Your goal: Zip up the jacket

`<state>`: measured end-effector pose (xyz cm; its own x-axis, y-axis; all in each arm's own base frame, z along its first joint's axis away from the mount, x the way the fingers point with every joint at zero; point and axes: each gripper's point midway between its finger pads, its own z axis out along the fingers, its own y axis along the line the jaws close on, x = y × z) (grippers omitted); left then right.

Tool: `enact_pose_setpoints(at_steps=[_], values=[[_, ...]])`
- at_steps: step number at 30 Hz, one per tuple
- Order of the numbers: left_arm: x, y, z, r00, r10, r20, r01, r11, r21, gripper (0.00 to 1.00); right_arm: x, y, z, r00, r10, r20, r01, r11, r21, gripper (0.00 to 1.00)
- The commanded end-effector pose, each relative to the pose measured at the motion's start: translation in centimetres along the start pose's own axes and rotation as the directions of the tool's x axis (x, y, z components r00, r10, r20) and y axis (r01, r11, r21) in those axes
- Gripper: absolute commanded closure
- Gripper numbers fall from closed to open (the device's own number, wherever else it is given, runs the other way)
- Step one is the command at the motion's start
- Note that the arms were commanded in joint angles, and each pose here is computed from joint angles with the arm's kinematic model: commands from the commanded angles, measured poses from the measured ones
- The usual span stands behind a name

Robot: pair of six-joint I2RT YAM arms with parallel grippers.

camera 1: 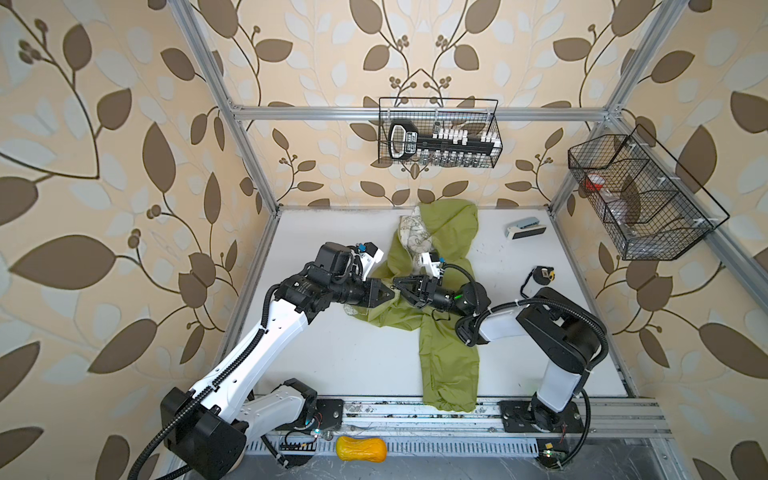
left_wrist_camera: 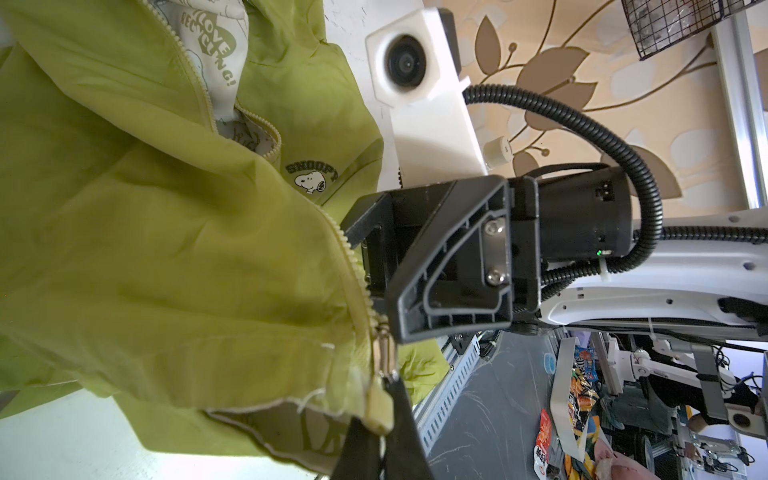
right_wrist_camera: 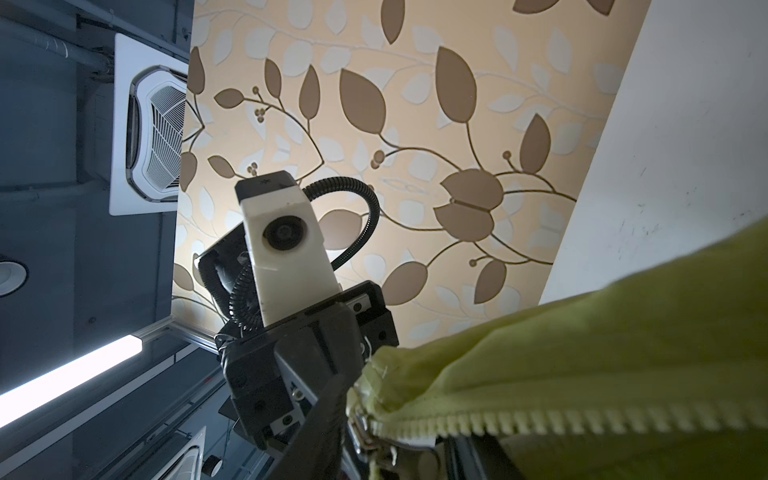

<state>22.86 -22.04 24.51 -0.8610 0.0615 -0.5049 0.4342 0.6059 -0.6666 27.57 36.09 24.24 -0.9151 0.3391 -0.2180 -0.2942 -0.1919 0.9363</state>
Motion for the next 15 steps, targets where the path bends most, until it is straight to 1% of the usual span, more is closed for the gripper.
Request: enact_pose_setpoints(at_steps=[1, 3, 12, 15], values=[[-0.3, -0.91, -0.5, 0.999, 0.028, 0.019, -0.029, 0.999, 0.038, 1.0, -0.15, 2.86, -0.66, 1.0, -0.021, 0.014, 0.022, 0.997, -0.08, 0.63], [-0.32, -0.93, -0.53, 0.999, 0.029, 0.02, -0.03, 0.999, 0.038, 1.0, -0.18, 3.06, -0.86, 1.0, -0.023, 0.018, 0.024, 0.996, -0.081, 0.64], [-0.49, -1.1, -0.63, 0.999, 0.031, 0.025, -0.032, 0.999, 0.04, 1.0, 0.07, 3.05, -1.27, 1.0, -0.021, 0.015, 0.022, 0.997, -0.076, 0.74], [-0.49, -1.1, -0.67, 0.999, 0.031, 0.026, -0.032, 0.999, 0.039, 1.0, 0.16, 3.04, -1.28, 1.0, -0.023, 0.012, 0.024, 0.997, -0.076, 0.8]])
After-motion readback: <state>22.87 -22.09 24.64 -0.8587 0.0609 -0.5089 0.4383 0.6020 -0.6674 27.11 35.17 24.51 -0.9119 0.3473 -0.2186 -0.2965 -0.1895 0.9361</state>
